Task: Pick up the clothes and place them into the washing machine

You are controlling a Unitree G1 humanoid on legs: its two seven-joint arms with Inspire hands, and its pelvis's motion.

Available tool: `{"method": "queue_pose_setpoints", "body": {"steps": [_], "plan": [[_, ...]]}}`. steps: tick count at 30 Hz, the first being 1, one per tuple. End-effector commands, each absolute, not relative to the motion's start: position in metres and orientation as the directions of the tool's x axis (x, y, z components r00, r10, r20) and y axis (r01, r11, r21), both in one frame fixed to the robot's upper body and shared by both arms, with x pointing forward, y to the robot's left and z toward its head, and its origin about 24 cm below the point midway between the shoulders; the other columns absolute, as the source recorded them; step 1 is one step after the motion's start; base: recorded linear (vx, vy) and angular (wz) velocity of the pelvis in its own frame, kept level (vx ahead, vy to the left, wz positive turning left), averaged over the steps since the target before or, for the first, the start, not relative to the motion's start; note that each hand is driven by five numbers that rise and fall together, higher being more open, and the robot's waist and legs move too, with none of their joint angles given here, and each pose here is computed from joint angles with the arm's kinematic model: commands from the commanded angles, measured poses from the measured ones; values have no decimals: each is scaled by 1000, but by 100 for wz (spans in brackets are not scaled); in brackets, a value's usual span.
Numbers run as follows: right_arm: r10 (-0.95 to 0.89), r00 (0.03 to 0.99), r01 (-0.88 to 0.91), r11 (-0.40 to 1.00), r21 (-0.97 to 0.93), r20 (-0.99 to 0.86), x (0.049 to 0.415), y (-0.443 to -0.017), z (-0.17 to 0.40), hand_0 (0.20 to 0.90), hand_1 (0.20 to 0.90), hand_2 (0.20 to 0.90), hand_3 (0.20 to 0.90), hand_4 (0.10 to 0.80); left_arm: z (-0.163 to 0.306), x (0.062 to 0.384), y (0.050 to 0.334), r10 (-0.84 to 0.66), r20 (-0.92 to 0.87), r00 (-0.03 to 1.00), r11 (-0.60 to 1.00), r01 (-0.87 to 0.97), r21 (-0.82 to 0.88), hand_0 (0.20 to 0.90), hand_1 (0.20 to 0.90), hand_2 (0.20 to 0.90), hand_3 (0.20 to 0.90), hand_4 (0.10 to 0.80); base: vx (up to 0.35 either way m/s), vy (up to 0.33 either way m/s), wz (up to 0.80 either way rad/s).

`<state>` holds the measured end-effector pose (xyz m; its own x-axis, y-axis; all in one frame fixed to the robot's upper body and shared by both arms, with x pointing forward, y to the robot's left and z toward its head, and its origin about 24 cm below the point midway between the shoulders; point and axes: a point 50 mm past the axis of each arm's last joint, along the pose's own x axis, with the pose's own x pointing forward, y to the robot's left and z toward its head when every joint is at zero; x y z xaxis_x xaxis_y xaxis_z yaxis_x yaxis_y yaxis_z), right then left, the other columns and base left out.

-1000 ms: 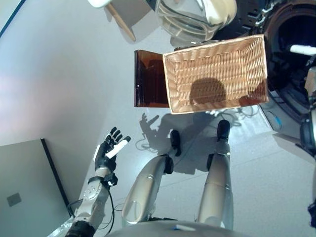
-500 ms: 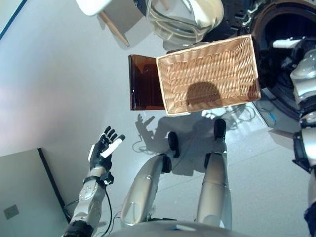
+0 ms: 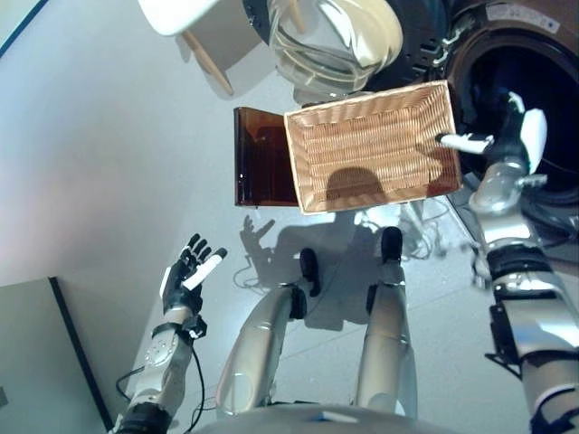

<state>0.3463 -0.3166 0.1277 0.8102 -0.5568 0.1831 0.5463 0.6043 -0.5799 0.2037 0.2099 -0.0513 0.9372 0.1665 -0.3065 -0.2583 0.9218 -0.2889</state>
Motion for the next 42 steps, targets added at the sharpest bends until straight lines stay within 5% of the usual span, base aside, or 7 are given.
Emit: {"method": "queue_pose_setpoints", "body": {"steps": [1, 21, 42], "plan": [[-493, 794, 599, 542, -589, 355, 346, -315, 157, 900, 900, 900, 900, 800, -44, 191, 240, 292, -250, 923, 910, -349, -223, 900, 900, 900, 900, 800, 7, 1, 3], [-410, 909, 369, 699, -612, 80, 327, -267, 58, 900, 900, 900, 900, 800, -54, 187, 242, 329, -296, 897, 917, -378, -127, 900, 900, 900, 900, 800, 24, -11, 3], [-379, 841, 30, 746, -665, -386, 252, -257, -65, 900, 900, 900, 900, 800, -133, 116, 274, 472, -685, 555, 878, -220, 426, 900, 900, 900, 900, 800, 120, -52, 3]]}}
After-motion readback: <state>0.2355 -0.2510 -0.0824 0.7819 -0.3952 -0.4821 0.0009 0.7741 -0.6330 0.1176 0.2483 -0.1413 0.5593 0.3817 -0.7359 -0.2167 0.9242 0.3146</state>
